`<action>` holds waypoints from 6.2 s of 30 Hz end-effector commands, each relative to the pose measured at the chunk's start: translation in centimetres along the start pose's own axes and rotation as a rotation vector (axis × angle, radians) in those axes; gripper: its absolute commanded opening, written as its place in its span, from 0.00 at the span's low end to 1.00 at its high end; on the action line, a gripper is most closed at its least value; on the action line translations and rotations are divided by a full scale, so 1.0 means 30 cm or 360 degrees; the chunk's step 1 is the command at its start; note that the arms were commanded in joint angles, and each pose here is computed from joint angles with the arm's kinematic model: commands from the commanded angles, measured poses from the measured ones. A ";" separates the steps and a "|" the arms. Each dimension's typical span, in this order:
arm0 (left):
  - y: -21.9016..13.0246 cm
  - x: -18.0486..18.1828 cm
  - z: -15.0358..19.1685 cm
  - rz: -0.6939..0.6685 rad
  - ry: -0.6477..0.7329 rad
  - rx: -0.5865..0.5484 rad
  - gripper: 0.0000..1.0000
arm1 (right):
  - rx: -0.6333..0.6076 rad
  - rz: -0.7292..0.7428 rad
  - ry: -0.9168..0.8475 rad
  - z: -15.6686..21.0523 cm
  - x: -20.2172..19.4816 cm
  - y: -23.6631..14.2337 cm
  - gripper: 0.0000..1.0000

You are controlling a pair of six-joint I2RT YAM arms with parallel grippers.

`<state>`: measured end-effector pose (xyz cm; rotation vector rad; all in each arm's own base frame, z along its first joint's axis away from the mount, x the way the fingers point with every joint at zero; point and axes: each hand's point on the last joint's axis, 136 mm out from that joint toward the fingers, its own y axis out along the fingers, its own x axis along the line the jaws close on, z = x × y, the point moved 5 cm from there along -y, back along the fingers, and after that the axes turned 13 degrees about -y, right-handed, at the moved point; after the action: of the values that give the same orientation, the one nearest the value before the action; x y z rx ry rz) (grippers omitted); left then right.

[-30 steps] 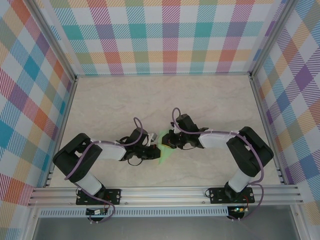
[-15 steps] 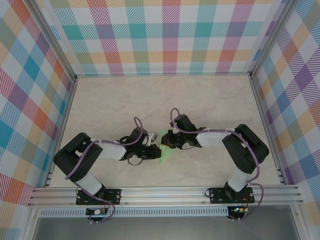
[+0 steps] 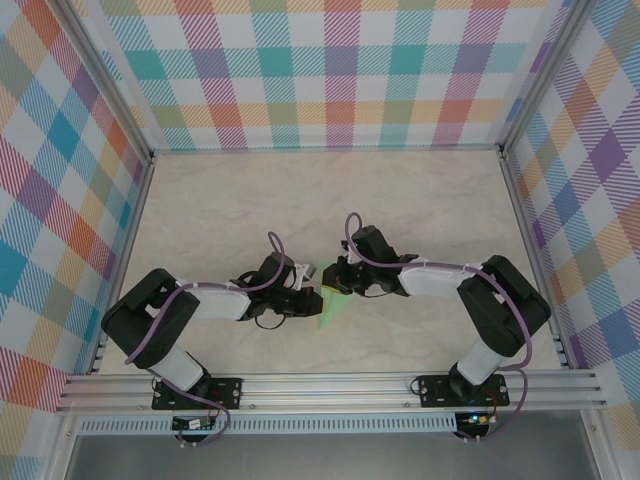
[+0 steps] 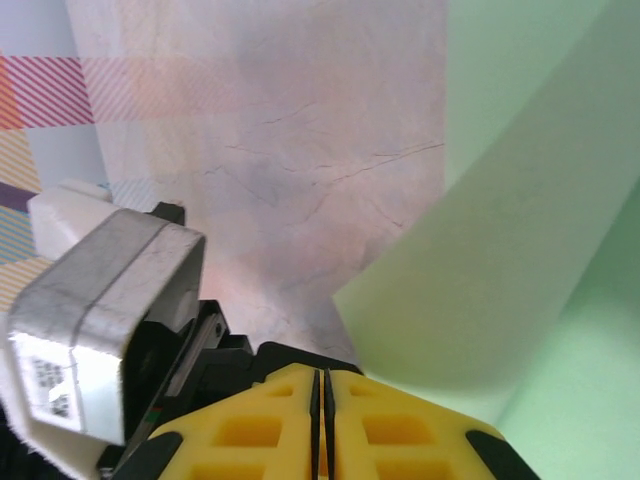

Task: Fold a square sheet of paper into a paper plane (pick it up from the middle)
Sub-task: Fourth fold the wing at the center of the table.

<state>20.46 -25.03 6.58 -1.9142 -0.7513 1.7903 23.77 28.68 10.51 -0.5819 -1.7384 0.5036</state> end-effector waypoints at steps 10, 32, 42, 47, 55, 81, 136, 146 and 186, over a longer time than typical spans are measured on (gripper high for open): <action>-0.009 -0.028 -0.011 0.0043 0.0074 0.0016 0.06 | 0.0049 0.0024 0.0002 0.002 -0.021 0.053 0.12; -0.019 -0.024 0.021 0.0020 0.0045 0.0018 0.26 | 0.0060 0.0107 0.0036 0.011 -0.056 0.061 0.12; 0.014 -0.010 0.042 -0.0035 0.0054 0.0050 0.29 | 0.0061 0.0109 0.0035 0.012 -0.057 0.060 0.12; 0.015 -0.015 0.045 -0.0039 0.0062 0.0035 0.29 | 0.0060 0.0113 0.0034 0.012 -0.056 0.059 0.12; 0.026 -0.005 0.050 -0.0062 0.0066 0.0049 0.17 | 0.0064 0.0113 0.0034 0.012 -0.057 0.060 0.12; 0.025 0.018 0.018 0.0125 0.0022 0.0127 0.00 | -0.0036 0.0150 -0.0020 0.041 -0.041 -0.050 0.14; 0.038 0.114 0.010 0.0112 -0.0216 0.0191 0.00 | 0.0069 0.0323 0.0082 0.001 -0.132 0.090 0.12; 0.041 0.130 0.020 0.0091 -0.0236 0.0205 0.00 | 0.0104 0.0392 0.0114 0.014 -0.164 0.100 0.12; -0.007 0.105 0.078 -0.0095 -0.0209 0.0341 0.23 | 0.0190 0.0526 0.0225 0.075 -0.257 0.121 0.11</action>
<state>19.74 -24.15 5.47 -1.7721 -0.5699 1.9074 24.83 28.38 5.21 -0.7262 -1.5926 0.6662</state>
